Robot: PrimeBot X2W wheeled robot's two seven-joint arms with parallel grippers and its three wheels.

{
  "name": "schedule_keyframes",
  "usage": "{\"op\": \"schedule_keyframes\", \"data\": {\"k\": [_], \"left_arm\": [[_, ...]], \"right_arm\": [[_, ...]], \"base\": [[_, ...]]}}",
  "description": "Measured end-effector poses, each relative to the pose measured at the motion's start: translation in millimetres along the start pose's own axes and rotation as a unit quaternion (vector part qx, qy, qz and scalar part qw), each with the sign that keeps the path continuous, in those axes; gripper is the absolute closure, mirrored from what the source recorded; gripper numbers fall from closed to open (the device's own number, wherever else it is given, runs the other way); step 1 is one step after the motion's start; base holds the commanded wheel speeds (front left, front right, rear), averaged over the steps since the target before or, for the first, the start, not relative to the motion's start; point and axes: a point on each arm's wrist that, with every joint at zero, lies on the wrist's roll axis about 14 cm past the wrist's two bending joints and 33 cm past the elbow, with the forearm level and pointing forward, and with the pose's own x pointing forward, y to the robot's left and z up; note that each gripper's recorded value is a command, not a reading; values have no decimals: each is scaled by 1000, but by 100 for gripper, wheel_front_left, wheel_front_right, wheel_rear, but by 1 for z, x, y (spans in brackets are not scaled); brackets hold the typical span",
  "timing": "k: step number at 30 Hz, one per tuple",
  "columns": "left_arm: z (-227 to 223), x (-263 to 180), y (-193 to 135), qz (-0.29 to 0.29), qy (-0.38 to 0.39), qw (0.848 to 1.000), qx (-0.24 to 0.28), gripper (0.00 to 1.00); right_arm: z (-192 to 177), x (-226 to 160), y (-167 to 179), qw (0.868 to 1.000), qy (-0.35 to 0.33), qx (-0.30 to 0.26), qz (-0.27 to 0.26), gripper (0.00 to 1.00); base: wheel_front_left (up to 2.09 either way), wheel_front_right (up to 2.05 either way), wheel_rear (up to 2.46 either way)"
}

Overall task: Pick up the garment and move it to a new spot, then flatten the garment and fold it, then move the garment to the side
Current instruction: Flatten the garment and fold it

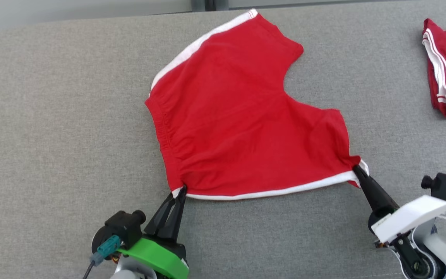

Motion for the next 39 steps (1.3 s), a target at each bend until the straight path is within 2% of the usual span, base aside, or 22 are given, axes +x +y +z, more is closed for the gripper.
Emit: {"op": "schedule_keyframes", "data": {"k": [8, 19, 26, 31, 39], "left_arm": [[2, -27, -5, 7, -8, 1000, 5, 100], [17, -32, -12, 5, -37, 999, 6, 100], [51, -10, -18, -10, -85, 996, 11, 100], [67, 12, -16, -20, -99, 995, 21, 100], [96, 50, 11, -2, -121, 992, 28, 100]], "right_arm": [[-6, -40, 7, 1000, -21, 12, 0, 100], [10, -40, 21, 998, -55, -1, 20, 100], [58, -1, 41, 992, -97, -53, 58, 100], [88, 46, 61, 986, -107, -94, 84, 100], [106, 131, 85, 982, -88, -133, 99, 100]], "base": [[0, 0, 0], [0, 0, 0], [0, 0, 0], [0, 0, 0], [0, 0, 0]]}}
